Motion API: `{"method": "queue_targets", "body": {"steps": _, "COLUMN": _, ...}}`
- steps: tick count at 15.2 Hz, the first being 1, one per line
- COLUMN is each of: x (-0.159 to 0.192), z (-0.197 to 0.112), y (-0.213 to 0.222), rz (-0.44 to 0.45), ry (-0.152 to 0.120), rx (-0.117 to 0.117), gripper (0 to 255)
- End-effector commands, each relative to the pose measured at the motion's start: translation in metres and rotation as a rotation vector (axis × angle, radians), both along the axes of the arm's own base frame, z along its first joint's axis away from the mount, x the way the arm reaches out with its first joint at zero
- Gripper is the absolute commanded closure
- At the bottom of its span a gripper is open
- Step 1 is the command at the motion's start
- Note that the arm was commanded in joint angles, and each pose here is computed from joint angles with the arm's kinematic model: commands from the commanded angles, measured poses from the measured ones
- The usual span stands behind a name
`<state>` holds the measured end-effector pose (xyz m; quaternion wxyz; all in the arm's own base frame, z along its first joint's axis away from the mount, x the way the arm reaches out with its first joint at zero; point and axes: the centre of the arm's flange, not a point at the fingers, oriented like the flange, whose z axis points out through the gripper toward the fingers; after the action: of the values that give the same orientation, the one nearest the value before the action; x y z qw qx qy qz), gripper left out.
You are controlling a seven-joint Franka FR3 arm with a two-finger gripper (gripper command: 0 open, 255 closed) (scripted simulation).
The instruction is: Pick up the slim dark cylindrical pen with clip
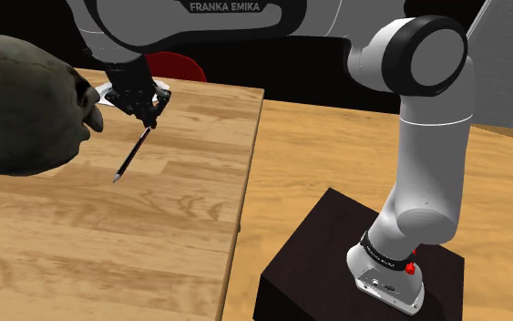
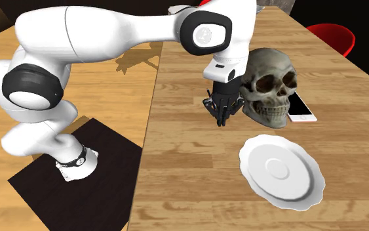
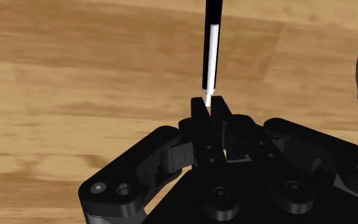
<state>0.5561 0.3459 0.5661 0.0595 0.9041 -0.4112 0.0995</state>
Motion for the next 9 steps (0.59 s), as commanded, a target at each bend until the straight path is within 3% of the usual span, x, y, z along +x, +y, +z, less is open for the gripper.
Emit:
{"method": "queue_targets", "body": {"steps": 1, "x": 0.001, "z": -0.003, "y": 0.0, "rz": -0.001, "ry": 0.007, "rx": -0.003, "gripper": 255}}
{"method": "queue_targets", "body": {"steps": 9, "x": -0.004, "z": 0.03, "y": 0.006, "rz": 0.0, "ry": 0.006, "rx": -0.003, "gripper": 255}}
